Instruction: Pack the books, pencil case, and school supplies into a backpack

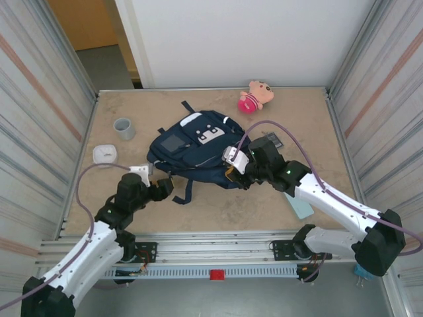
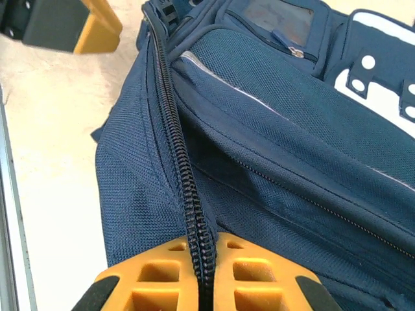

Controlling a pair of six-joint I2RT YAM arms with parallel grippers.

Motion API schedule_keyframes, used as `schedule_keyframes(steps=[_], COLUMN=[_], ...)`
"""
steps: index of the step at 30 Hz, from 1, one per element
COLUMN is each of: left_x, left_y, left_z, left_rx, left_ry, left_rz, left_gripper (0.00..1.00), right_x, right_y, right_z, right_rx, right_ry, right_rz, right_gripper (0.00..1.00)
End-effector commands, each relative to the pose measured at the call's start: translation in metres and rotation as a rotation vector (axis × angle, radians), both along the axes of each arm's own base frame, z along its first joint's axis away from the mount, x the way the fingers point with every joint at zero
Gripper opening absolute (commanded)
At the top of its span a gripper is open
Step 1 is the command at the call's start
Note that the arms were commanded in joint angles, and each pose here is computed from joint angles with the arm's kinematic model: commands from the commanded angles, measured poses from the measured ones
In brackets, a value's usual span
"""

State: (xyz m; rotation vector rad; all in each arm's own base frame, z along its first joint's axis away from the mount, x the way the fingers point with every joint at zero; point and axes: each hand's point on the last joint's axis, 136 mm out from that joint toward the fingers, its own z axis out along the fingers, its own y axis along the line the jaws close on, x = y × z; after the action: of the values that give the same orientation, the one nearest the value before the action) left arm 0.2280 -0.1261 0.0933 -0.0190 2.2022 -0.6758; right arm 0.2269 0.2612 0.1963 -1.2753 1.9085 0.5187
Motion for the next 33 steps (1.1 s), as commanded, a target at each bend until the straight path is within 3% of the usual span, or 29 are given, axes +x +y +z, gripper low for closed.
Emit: schedule_keyframes(steps=[1,7,14,17,21,24,33], left_x=[0.013,0.021,0.034,0.037,0.035,0.032,0.01], left_y=[-0.008,-0.016,-0.024,-0.032,-0.048,-0.054,-0.066], left_z=[0.022,0.023,0.016,0.018,0.034,0.045,0.068], left_rx=[-0.024,0.081,0.171,0.158,0.123,0.101,0.034], left_ry=[-0.156,-0.287,-0.33,-0.351,-0.422,-0.453,-0.453], left_rz=[-0.039,-0.139,-0.21,-0.242,-0.332,-0.364,-0.44], left_gripper=[0.61,0.57,0.53,0.41,0.14,0.0,0.0], right_x=[0.008,0.002,-0.001,-0.002,-0.004,-0.003,0.013], right_y=[0.014,0.019,0.018,0.017,0.014,0.013,0.015], right_z=[0.044,0.052,0.055,0.057,0.055,0.053,0.041], right_rx=[0.116,0.156,0.163,0.171,0.167,0.169,0.167], right_ry=[-0.076,-0.062,-0.051,-0.048,-0.046,-0.052,-0.069], right_rz=[0.03,0.059,0.058,0.052,0.047,0.04,-0.051], right_gripper=[0.0,0.0,0.0,0.0,0.0,0.0,0.0])
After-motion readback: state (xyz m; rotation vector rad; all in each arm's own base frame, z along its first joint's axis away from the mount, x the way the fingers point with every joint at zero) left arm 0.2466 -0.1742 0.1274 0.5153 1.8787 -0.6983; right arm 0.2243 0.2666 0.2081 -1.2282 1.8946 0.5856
